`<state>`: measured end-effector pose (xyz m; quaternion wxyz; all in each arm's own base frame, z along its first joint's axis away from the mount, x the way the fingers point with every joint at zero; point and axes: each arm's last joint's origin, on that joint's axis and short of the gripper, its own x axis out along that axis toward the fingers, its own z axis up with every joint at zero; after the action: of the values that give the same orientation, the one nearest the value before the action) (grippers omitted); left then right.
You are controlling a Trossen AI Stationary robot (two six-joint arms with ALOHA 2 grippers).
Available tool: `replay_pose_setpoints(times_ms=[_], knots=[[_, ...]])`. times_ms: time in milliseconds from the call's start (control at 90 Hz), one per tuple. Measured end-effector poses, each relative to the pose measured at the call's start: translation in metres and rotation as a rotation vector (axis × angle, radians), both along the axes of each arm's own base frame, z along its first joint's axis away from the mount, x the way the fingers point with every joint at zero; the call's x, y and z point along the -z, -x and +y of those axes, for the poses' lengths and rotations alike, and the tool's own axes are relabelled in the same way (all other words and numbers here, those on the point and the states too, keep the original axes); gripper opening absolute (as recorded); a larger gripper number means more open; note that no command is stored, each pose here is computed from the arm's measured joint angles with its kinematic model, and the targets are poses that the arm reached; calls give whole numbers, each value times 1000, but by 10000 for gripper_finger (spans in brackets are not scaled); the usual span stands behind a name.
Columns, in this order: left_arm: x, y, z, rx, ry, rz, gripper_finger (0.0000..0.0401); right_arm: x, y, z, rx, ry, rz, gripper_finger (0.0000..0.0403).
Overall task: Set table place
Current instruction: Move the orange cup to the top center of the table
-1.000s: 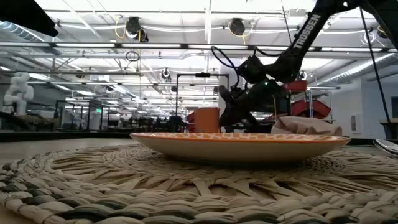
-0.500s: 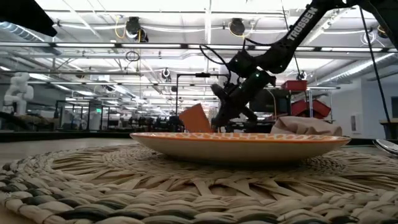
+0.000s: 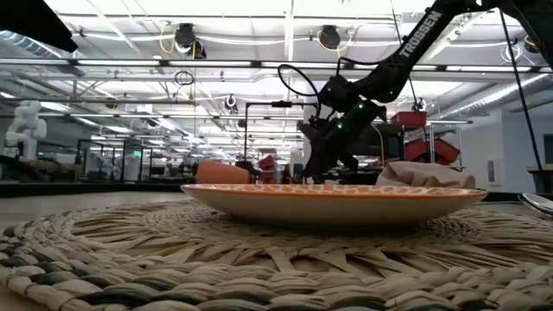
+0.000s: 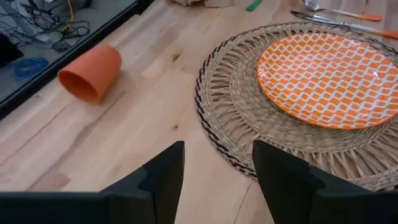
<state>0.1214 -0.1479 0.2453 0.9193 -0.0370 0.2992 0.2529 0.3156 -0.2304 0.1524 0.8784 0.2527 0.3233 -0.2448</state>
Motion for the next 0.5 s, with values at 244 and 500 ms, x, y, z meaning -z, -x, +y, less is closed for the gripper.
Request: replay_pose_setpoints(times_ms=[244, 500], knots=[[-1, -1, 1, -5, -10, -22, 176, -14, -25, 18, -81, 3, -49, 0], [-1, -4, 2, -21, -4, -30, 176, -21, -78, 8, -104, -79, 49, 0]])
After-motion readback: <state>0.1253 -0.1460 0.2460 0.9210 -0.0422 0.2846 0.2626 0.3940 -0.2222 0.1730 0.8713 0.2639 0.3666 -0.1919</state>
